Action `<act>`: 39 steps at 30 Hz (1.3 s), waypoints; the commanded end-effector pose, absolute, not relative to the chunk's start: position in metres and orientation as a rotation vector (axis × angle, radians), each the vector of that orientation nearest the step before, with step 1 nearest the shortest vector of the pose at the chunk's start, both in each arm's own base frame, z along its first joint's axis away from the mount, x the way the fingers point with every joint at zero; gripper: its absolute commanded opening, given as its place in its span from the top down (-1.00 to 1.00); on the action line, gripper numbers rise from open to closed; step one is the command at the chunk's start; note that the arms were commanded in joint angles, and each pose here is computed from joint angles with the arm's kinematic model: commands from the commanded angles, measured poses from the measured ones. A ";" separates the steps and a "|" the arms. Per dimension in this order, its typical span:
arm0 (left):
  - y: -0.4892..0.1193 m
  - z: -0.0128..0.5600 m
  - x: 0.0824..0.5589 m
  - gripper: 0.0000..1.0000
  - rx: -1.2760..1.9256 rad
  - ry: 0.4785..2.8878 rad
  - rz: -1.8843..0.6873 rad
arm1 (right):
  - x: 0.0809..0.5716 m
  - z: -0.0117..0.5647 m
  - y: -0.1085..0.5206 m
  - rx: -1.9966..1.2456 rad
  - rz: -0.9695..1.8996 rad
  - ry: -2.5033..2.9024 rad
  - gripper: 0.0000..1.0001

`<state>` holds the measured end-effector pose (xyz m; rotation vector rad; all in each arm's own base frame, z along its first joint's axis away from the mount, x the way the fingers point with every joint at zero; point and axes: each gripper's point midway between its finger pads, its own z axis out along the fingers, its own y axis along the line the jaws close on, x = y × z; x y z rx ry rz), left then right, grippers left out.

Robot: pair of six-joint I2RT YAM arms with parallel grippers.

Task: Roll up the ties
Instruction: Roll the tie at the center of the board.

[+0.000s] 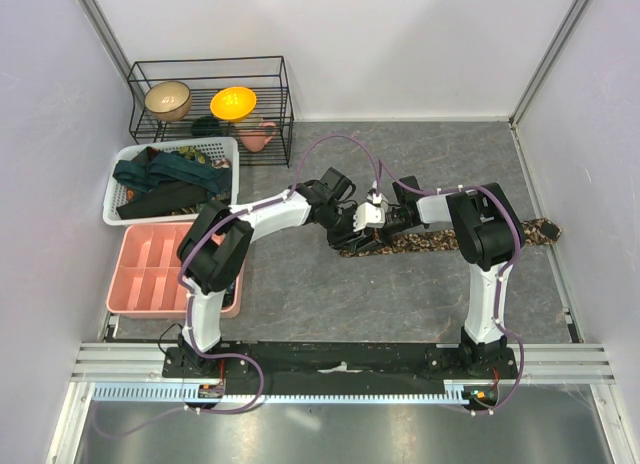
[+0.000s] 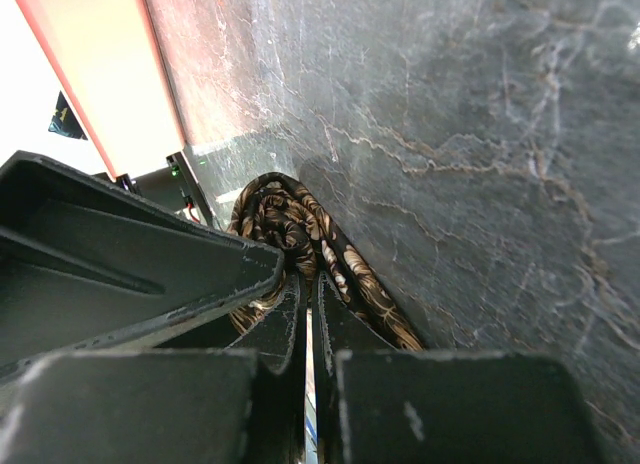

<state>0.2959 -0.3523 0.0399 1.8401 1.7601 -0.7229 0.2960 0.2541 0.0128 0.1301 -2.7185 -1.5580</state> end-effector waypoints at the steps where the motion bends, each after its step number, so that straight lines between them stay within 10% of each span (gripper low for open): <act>1: -0.343 0.027 0.293 0.09 1.872 1.863 -0.696 | 0.289 -0.027 0.237 0.082 -1.349 -2.817 1.00; 39: -0.312 -0.007 0.283 0.43 2.016 2.030 -0.633 | 0.302 0.033 0.259 0.076 -1.679 -2.686 0.31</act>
